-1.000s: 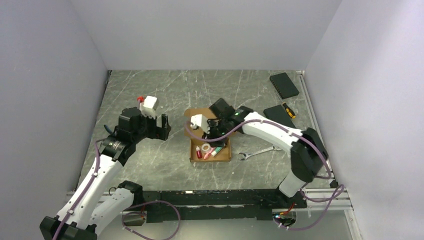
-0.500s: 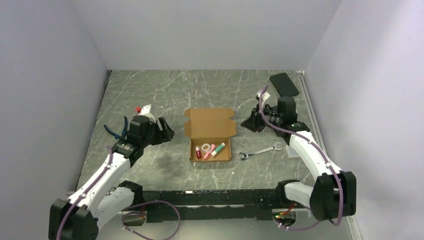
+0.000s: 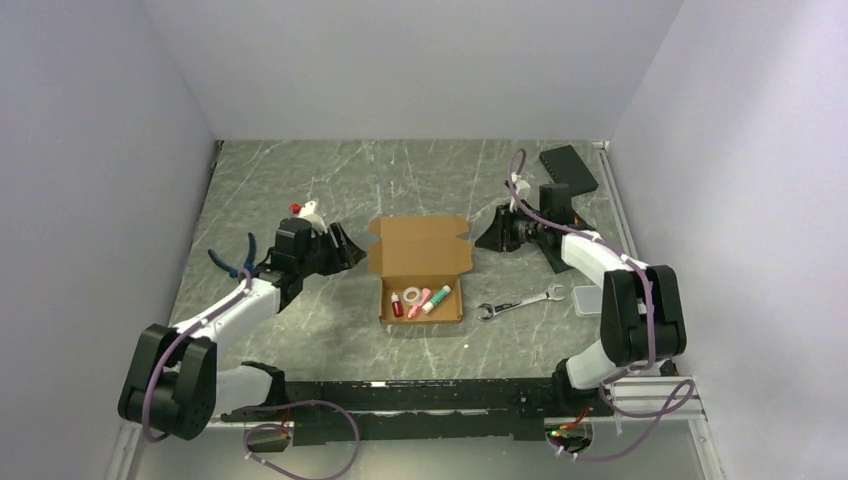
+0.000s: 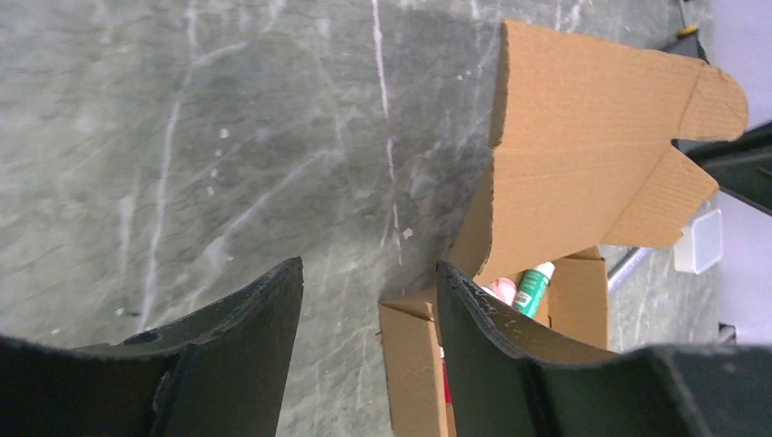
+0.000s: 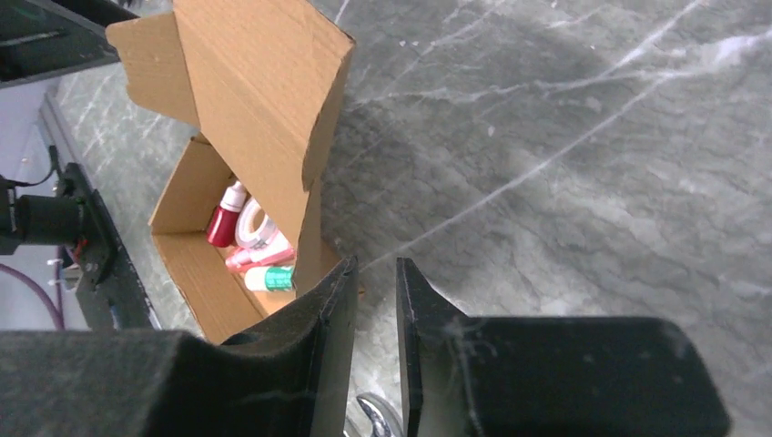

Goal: Fold the paper box

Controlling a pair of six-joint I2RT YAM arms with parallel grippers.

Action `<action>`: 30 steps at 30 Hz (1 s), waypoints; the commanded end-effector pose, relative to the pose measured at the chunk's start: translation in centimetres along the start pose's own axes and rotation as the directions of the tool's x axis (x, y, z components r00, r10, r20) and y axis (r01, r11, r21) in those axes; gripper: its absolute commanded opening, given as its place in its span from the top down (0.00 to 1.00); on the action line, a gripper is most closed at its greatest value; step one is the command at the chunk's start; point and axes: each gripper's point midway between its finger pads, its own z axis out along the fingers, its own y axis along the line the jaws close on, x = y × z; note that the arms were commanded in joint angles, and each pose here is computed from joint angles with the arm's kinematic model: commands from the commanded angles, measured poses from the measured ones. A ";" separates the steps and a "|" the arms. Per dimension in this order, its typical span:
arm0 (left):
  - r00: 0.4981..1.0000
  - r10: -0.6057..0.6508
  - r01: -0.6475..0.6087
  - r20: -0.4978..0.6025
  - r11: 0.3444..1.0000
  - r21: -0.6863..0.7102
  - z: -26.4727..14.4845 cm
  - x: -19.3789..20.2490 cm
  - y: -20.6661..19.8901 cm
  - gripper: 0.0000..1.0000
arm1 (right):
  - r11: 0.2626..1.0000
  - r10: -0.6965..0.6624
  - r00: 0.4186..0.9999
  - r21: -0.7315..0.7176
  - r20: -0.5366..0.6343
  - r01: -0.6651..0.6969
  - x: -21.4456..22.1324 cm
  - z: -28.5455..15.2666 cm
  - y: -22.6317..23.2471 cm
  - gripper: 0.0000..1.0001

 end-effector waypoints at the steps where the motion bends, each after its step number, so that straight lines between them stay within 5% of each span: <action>1: 1.000 0.024 -0.025 0.007 0.986 0.163 0.6 -0.5 -2.7 0.40 | 0.990 -0.046 0.999 -0.130 0.015 0.048 -2.1 0.7 2.2 0.73; 13: 0.998 0.043 -0.030 -0.045 0.968 0.251 1.3 1.1 -3.5 0.42 | 0.962 -0.002 0.998 -0.272 -0.069 -0.017 -0.8 2.5 3.4 0.66; 30: 0.992 0.107 -0.076 -0.072 0.936 0.344 -0.2 2.7 -4.4 0.39 | 0.927 -0.123 0.990 -0.365 -0.063 0.092 -0.3 1.2 5.2 0.54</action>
